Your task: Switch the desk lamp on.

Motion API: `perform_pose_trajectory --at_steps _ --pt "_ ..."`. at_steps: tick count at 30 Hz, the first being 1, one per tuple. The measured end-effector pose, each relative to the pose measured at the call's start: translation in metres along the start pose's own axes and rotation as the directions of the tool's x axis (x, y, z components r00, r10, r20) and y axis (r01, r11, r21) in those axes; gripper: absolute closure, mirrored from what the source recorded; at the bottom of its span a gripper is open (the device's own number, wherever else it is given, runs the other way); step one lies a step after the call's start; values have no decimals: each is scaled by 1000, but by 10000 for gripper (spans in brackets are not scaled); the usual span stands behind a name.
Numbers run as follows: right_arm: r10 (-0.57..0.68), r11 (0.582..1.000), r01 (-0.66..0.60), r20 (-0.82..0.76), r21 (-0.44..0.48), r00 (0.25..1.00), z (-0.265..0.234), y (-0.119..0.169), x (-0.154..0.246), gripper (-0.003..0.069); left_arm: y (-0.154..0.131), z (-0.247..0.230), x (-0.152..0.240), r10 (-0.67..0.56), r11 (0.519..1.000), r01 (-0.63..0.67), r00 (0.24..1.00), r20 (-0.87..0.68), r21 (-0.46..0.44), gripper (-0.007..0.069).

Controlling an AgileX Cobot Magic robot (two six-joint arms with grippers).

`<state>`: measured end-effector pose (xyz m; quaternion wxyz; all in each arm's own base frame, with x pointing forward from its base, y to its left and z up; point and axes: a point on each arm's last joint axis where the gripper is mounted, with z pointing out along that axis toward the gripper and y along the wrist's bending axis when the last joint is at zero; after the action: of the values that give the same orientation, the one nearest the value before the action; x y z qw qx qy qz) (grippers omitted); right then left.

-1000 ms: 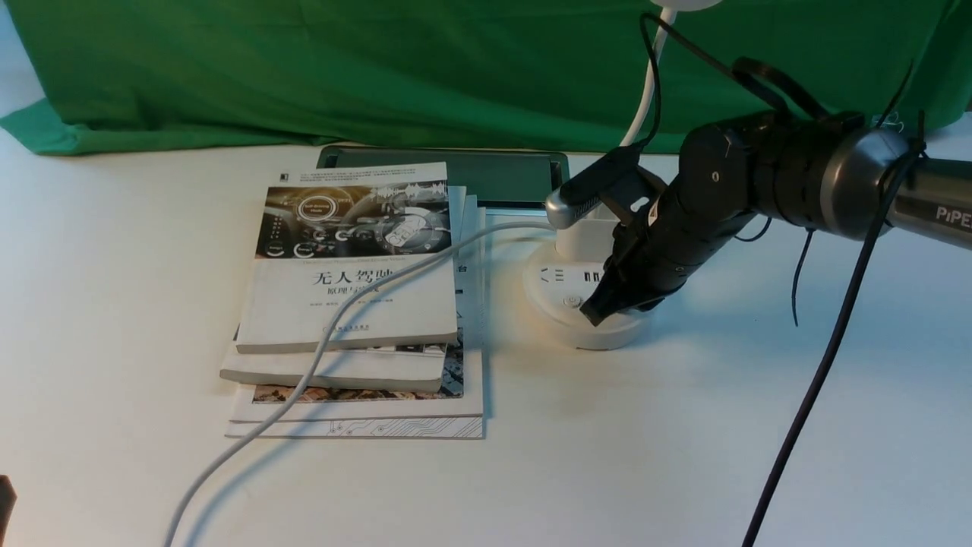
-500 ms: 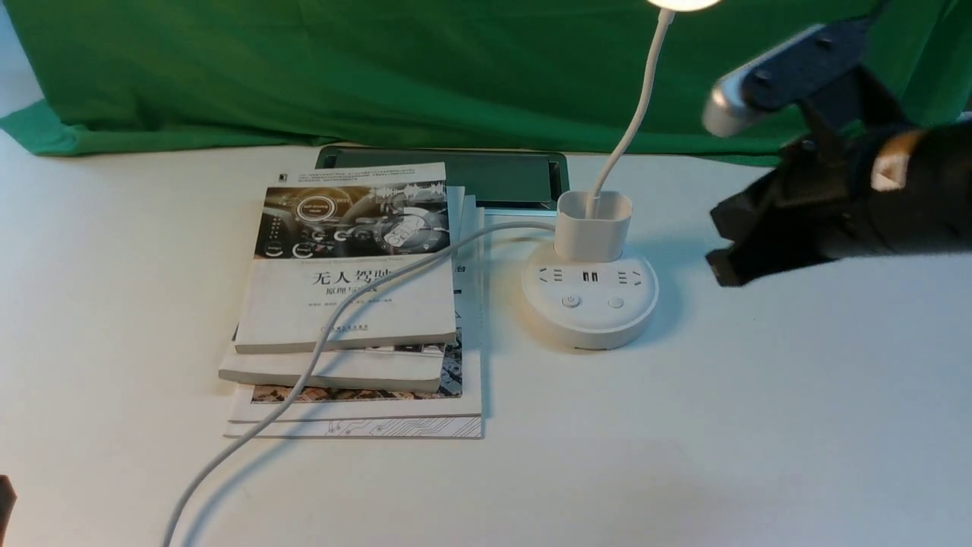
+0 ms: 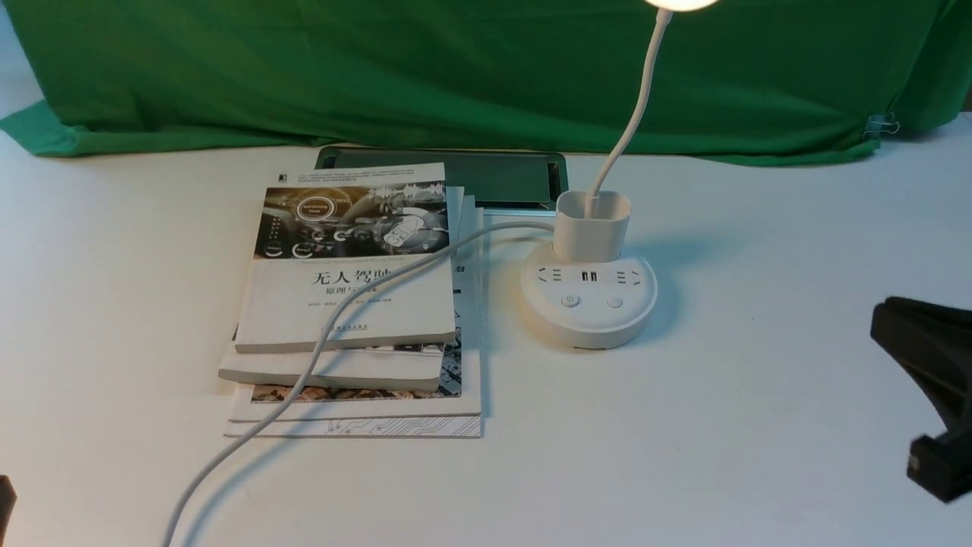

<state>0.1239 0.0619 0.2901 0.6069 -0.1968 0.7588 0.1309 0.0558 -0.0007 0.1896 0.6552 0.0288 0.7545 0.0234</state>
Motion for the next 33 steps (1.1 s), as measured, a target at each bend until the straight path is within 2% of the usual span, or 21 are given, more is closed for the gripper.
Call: perform_pose_trajectory --at_steps 3,8,13,18,19,21,25,29,33 --pt "-8 1000 7 54 6 999 -12 0 11 578 0 0 0 0 1000 0 1000 0 0 604" --pt "-71 997 63 239 42 968 -37 0 33 568 0 0 0 0 1000 0 1000 0 0 604" --pt "-106 993 80 320 92 941 -50 -1 53 562 0 0 0 0 1000 0 1000 0 0 604" --pt "-93 968 12 317 250 944 -58 -11 78 550 0 0 0 0 1000 0 1000 0 0 604" --pt "-90 969 9 318 248 944 -58 -11 79 550 0 0 0 0 1000 0 1000 0 0 604" --pt "-55 942 -54 312 330 949 -60 -16 89 547 0 0 0 0 1000 0 1000 0 0 604" --pt "0 896 -106 239 430 971 -63 -22 101 536 0 0 0 0 1000 0 1000 1 0 604" --pt "15 867 -109 194 486 981 -66 -24 108 527 0 0 0 0 1000 0 1000 1 0 604" --pt "67 866 -135 157 482 985 -65 -23 113 516 0 0 0 0 1000 0 1000 0 0 604"
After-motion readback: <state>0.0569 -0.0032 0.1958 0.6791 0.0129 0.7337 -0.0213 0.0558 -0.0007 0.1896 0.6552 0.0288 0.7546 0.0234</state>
